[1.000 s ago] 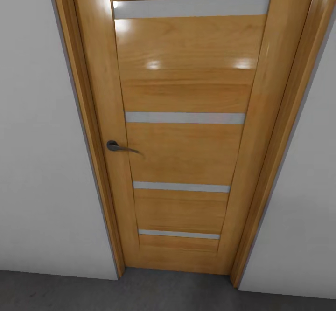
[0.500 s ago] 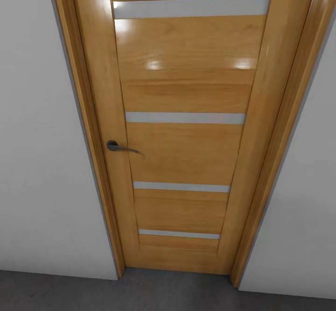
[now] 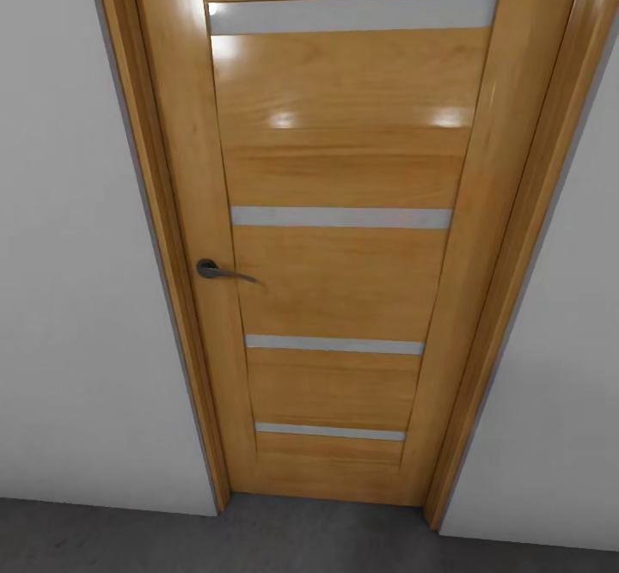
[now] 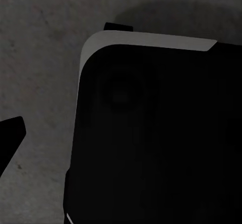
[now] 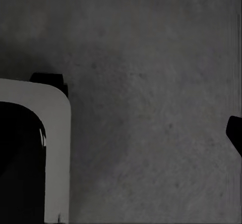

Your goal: Move the two storage containers from the living room to the garage. In the garage, place one container on the floor and stack the other container on top of it (either order is fine).

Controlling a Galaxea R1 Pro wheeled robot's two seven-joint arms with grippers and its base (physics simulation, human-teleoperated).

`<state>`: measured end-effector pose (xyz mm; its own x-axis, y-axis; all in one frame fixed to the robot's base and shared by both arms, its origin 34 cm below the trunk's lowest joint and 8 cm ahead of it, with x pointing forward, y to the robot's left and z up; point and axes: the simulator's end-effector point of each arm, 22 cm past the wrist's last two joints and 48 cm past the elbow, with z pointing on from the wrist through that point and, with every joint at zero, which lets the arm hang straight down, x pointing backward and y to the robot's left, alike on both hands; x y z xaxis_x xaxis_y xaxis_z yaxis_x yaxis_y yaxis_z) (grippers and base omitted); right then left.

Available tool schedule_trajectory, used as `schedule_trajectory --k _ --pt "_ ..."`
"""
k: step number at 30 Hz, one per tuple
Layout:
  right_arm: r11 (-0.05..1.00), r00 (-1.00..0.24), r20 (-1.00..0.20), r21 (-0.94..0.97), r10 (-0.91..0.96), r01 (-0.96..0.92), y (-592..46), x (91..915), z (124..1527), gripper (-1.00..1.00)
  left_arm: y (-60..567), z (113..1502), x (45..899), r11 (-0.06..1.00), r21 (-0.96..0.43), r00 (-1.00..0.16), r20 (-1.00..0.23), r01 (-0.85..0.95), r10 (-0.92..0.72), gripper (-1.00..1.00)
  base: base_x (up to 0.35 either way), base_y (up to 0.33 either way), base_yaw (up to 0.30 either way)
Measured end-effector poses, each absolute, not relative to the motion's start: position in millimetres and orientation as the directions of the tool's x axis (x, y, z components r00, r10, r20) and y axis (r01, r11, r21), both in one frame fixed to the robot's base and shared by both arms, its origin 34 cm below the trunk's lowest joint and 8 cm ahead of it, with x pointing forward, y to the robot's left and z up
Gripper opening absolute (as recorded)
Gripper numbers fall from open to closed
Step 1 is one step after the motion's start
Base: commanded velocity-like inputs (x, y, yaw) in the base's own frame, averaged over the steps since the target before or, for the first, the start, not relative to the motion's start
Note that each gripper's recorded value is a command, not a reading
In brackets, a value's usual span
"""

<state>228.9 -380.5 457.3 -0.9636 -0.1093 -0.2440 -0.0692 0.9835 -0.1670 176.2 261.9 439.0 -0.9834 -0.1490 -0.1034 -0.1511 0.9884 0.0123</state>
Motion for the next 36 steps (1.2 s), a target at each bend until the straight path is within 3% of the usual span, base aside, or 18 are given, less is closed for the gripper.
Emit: schedule_trajectory --k 13,36 --pt "0.981 -0.932 -0.338 -0.180 -0.129 -0.071 -381 291 472 1.00 262 439 176 0.988 0.012 -0.983 -0.103 -0.151 -0.149 1.00 0.000 0.000 0.000" --pt "0.974 -0.908 -0.396 -0.220 -0.137 -0.051 -387 413 518 1.00 262 439 176 0.988 0.012 -0.983 -0.103 -0.151 -0.149 1.00 0.000 0.000 0.000"
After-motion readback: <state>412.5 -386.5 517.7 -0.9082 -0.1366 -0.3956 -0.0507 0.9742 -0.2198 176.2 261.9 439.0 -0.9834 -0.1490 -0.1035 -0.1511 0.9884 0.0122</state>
